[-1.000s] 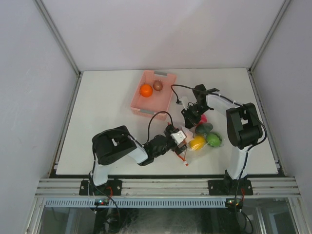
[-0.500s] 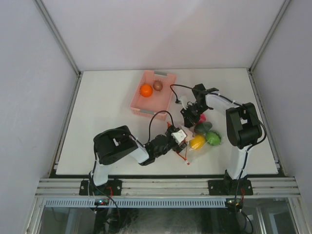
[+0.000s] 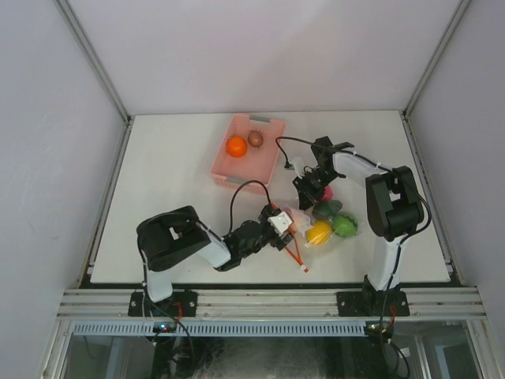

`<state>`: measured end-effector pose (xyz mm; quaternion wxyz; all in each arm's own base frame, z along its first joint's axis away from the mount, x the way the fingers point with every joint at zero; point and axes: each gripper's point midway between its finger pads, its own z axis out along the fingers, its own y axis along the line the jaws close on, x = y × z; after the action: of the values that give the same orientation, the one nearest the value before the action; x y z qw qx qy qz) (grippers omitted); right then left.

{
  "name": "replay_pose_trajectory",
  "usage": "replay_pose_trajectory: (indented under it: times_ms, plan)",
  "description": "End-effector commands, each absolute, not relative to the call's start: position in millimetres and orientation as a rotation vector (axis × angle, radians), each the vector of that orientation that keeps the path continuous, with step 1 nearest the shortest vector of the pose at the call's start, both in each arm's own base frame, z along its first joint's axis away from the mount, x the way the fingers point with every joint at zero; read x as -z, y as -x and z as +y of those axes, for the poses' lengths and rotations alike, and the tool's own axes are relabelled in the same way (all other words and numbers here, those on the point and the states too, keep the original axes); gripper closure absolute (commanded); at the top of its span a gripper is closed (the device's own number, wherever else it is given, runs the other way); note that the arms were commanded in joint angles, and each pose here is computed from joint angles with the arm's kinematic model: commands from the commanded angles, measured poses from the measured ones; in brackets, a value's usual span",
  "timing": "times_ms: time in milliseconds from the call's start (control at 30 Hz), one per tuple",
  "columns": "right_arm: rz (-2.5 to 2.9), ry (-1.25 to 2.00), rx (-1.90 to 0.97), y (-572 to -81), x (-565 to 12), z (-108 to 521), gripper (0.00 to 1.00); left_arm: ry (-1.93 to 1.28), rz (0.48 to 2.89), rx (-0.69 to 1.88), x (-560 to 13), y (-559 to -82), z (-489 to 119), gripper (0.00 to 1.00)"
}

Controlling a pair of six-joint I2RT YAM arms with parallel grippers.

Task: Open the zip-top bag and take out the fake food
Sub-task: Pick up the fake fruit from the zipper food storage bag.

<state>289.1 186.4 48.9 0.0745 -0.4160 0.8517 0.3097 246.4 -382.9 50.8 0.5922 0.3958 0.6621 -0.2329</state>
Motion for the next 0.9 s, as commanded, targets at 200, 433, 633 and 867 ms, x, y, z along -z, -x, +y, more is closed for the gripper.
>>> replay_pose_trajectory:
  times_ms: [200, 433, 633, 867]
  plan:
    - [2.543, 1.186, -0.930, -299, -61, 182, 0.85, -0.918, 1.554, 0.684, -82, -218, -368, 0.80]
    - [2.543, 1.184, -0.927, -299, -62, 181, 0.84, -0.996, 1.694, 0.779, -74, -196, -363, 0.85]
    - [2.535, 1.180, -0.927, -300, -65, 181, 0.84, -0.927, 1.835, 0.950, -81, -192, -356, 0.87]
    - [2.517, 1.171, -0.932, -301, -71, 180, 0.84, -0.870, 1.912, 1.072, -97, -188, -348, 0.89]
